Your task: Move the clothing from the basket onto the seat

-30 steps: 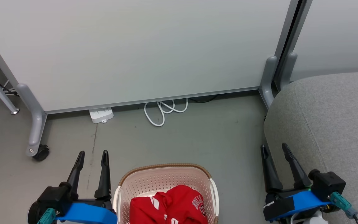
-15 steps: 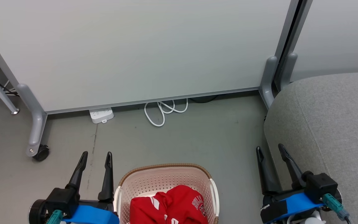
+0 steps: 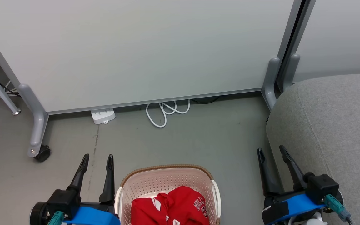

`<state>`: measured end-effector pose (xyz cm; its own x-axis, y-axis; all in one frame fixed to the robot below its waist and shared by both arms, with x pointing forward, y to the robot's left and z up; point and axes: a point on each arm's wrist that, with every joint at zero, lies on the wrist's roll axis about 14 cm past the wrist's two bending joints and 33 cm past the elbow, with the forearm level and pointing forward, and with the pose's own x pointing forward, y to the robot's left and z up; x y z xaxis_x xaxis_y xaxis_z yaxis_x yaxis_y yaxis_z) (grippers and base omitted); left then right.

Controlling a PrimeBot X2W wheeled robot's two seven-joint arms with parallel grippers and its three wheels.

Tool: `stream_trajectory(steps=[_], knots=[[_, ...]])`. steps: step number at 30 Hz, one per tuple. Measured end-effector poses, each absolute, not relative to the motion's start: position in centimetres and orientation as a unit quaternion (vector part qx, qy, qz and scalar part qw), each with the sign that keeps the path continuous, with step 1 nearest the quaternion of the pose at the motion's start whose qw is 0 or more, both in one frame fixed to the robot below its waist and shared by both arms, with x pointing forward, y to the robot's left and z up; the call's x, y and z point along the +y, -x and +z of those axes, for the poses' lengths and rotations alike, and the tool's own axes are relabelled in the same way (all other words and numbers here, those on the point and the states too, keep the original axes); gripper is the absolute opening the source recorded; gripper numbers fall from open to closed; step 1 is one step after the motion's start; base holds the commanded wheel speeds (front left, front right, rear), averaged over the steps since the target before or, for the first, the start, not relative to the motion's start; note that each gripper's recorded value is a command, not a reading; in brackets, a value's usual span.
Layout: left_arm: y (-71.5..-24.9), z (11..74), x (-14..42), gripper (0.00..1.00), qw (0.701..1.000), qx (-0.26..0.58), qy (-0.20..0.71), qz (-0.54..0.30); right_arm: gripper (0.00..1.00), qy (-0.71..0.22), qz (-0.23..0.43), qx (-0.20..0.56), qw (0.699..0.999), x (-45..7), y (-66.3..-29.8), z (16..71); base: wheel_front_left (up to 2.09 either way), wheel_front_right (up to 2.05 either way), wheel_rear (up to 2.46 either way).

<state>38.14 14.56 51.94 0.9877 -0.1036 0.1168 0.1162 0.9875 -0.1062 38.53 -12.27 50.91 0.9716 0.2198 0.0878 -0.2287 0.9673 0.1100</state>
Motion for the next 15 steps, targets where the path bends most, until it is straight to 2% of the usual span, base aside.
stream_trajectory(steps=[7, 15], knots=[[-38.1, 51.7, 14.5, 1.00, 0.995, -0.052, 0.056, -0.058, 1.00, -0.062, 0.113, -0.034, 0.991, -12.3, -38.5, 50.7, 0.00, 0.00, 0.00], [-39.7, 51.7, 12.0, 1.00, 0.992, -0.048, 0.026, -0.113, 1.00, -0.062, 0.112, -0.029, 0.991, -12.3, -38.8, 50.3, 0.00, 0.00, 0.00]])
